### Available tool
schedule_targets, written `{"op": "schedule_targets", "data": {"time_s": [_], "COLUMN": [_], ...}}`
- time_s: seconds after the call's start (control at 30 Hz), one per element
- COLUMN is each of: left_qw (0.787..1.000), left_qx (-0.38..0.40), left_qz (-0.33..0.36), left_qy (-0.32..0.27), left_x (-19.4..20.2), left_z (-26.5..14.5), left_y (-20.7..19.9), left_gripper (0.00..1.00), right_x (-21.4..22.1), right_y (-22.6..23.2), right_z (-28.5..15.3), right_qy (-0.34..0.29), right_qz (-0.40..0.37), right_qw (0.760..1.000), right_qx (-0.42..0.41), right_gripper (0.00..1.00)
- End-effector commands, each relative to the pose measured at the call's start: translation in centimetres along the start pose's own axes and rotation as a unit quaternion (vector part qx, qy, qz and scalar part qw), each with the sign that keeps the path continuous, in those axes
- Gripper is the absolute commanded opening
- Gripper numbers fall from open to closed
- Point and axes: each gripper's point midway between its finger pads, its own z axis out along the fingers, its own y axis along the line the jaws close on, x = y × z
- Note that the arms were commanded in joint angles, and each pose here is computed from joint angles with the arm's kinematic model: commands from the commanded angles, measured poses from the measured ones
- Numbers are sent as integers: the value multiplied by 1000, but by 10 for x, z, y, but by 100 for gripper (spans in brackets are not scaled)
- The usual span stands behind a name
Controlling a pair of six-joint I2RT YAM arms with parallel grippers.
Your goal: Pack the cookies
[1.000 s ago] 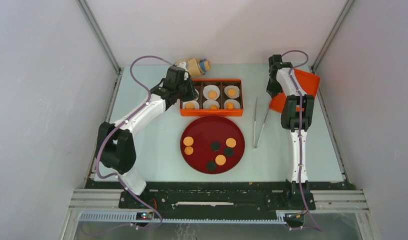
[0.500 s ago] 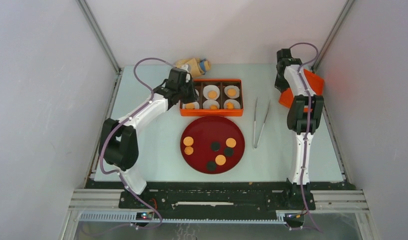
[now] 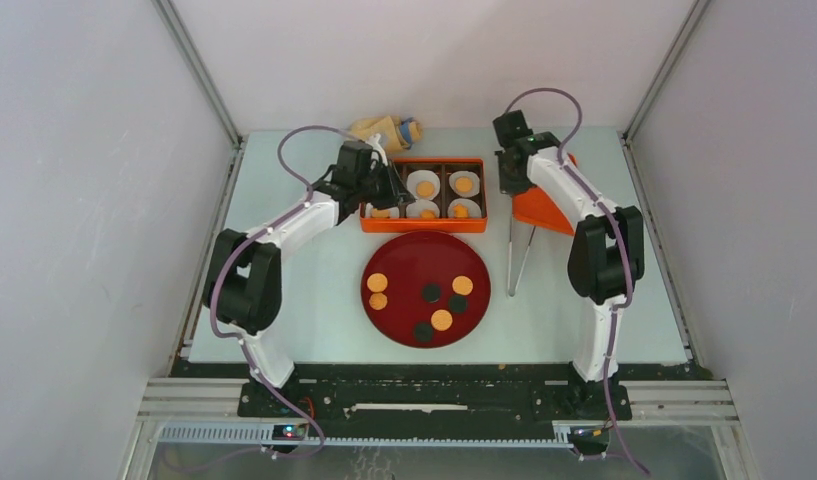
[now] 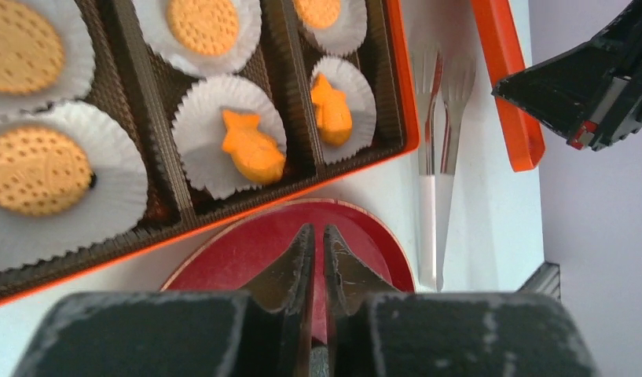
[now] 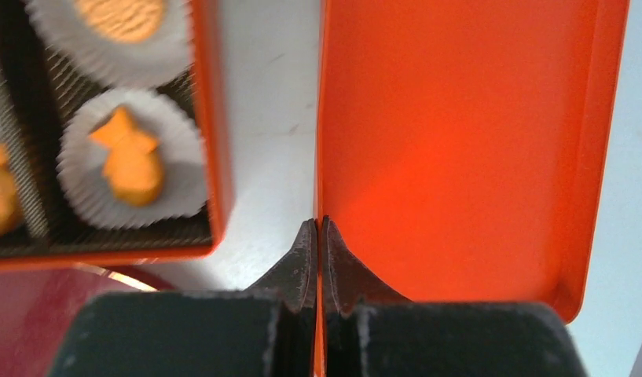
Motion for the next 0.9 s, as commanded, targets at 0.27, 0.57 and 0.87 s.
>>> {"op": "schedule_targets", "data": {"time_s": [0.27,0.57,0.87], "left_qw": [990,968,963], "left_qx": [136,245,255], "left_qz": [-19,-58,-75], "left_qy": [18,12,31], "left_x": [42,40,51], "left_z": [-11,5,23], "left_y": [-50,-90,-96], "left_gripper": [33,49,57], "right_x": [15,55,62], "right_y": [57,104,123], "right_z": [-84,-120,-142], "right_qy": [-71,-76,-92], "right_qz": [-57,-120,-133], "right_qw": [993,982,975], "right_qx": [-72,-128,-152], "right_gripper": [0,0,0]}}
